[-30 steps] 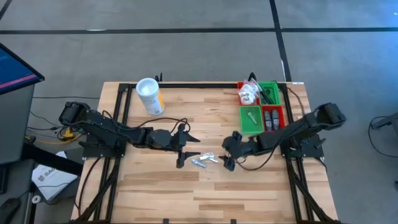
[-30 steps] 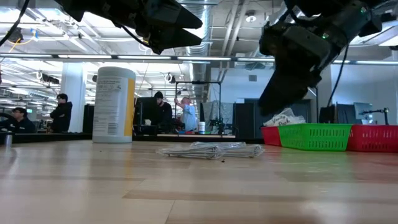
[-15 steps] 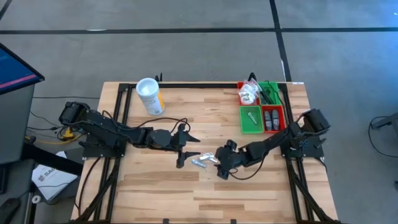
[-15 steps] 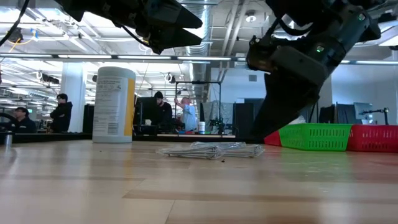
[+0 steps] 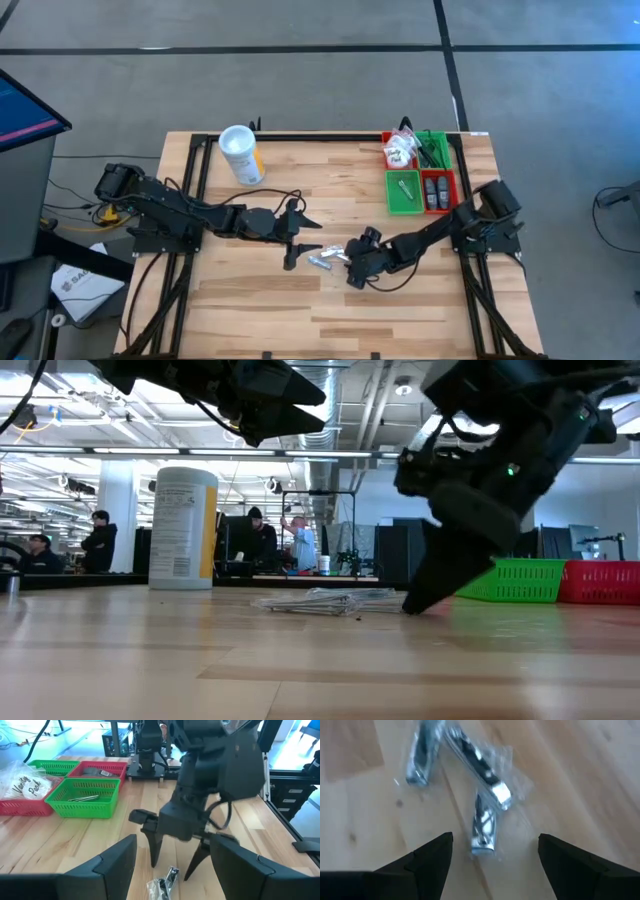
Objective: Pick & Place Travel size toiletries
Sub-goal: Put the silver nail cutter into the bottom green bin
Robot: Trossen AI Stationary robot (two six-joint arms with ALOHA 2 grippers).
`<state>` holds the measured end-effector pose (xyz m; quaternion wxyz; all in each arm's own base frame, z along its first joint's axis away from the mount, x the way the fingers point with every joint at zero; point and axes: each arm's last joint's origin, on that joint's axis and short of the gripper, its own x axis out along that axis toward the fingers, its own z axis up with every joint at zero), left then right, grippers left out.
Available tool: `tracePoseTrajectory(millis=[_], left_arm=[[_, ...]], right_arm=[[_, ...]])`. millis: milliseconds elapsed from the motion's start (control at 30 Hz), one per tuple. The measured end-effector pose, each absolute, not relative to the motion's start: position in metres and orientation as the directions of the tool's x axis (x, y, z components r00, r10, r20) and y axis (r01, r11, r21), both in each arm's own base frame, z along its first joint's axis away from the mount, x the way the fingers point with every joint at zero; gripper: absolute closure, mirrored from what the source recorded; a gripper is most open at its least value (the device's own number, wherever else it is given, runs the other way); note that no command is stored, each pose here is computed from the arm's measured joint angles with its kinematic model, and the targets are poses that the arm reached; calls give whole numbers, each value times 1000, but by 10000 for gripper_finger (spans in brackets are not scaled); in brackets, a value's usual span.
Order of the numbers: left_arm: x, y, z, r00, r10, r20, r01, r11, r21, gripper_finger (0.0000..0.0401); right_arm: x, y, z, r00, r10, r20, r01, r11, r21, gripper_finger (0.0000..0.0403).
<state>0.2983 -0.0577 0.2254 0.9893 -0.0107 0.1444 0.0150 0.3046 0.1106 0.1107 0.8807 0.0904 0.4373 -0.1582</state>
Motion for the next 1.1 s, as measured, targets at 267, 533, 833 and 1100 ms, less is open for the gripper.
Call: tracePoseTrajectory(millis=[267, 533, 833, 1100], left_arm=[[298, -58, 226, 959, 27, -283, -33, 999, -17, 160], [298, -57, 226, 959, 27, -282, -34, 999, -17, 160], [298, -57, 226, 959, 27, -283, -33, 999, -17, 160], [298, -57, 226, 959, 28, -283, -34, 999, -17, 160]], right_arm=[[314, 114, 108, 554, -206, -806, 342, 940, -5, 122], [312, 113, 107, 533, -218, -818, 366, 931, -10, 122], [312, 113, 107, 534, -222, -816, 369, 929, -11, 199], [314, 110, 107, 545, -226, -807, 375, 927, -6, 324]])
